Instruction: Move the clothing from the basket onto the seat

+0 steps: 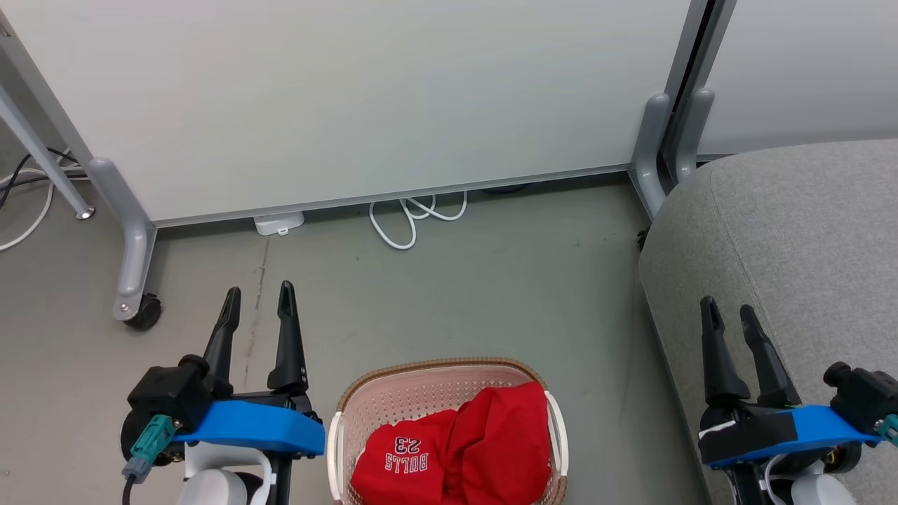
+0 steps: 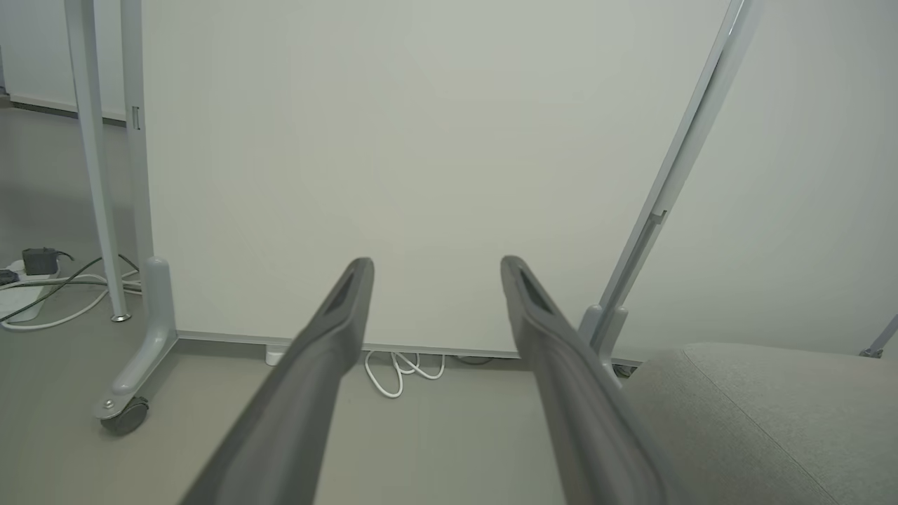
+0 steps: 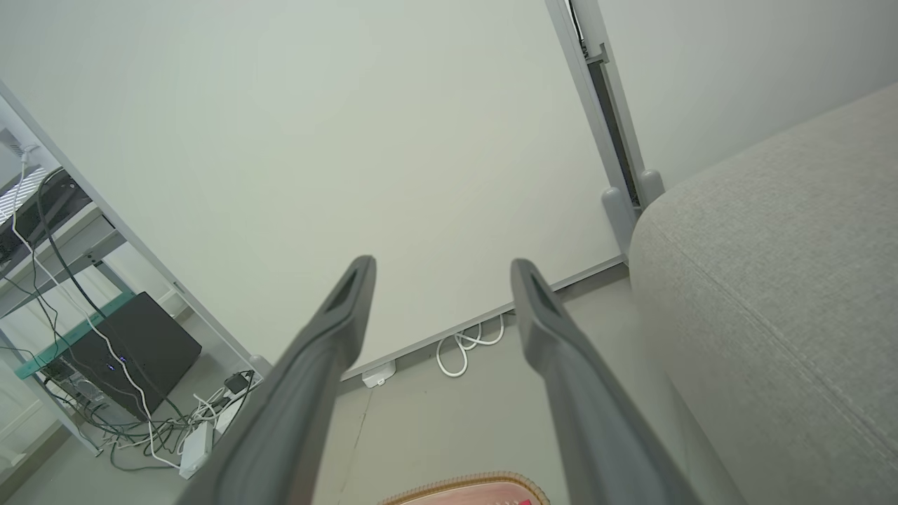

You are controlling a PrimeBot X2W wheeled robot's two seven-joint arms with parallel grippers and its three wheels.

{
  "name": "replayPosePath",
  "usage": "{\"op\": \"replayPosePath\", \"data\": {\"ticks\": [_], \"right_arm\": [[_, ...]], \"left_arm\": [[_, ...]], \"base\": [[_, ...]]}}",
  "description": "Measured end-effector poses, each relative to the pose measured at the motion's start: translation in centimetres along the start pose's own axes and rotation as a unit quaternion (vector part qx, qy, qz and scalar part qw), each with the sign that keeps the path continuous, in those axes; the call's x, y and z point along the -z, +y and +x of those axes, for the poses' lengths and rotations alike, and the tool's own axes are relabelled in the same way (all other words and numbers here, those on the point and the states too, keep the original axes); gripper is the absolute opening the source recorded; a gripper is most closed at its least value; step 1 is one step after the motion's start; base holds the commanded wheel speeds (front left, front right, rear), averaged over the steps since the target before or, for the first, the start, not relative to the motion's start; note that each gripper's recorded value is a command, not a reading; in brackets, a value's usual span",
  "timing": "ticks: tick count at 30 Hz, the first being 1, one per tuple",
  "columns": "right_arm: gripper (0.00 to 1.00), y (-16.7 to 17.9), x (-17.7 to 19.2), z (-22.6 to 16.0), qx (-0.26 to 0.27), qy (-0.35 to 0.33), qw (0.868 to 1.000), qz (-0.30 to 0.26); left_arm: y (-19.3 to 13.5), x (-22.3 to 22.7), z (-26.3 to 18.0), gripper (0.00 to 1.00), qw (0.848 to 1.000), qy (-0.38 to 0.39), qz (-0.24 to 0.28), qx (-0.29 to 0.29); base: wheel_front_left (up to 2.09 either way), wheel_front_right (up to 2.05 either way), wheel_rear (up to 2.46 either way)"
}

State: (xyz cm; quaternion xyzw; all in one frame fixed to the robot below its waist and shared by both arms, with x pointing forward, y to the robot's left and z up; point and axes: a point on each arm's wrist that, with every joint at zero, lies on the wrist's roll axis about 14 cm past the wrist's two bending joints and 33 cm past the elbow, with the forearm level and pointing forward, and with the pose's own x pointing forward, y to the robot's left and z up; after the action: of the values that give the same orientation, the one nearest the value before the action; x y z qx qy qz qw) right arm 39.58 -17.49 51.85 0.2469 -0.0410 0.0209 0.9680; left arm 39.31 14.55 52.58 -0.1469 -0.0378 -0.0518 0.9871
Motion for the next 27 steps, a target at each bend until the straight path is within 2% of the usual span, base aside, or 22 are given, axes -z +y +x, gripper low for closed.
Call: {"op": "replayPosePath", "data": {"ticks": [27], "right_arm": [[1.00,0.02,-0.05,-0.33,-0.015,-0.008,0.993,-0.117]], "left_arm": [[-0.51,-0.05,-0.43,1.00,0.995,-0.014,0.099,0.031]], "base": [[0.00,0.00,0.00]]}}
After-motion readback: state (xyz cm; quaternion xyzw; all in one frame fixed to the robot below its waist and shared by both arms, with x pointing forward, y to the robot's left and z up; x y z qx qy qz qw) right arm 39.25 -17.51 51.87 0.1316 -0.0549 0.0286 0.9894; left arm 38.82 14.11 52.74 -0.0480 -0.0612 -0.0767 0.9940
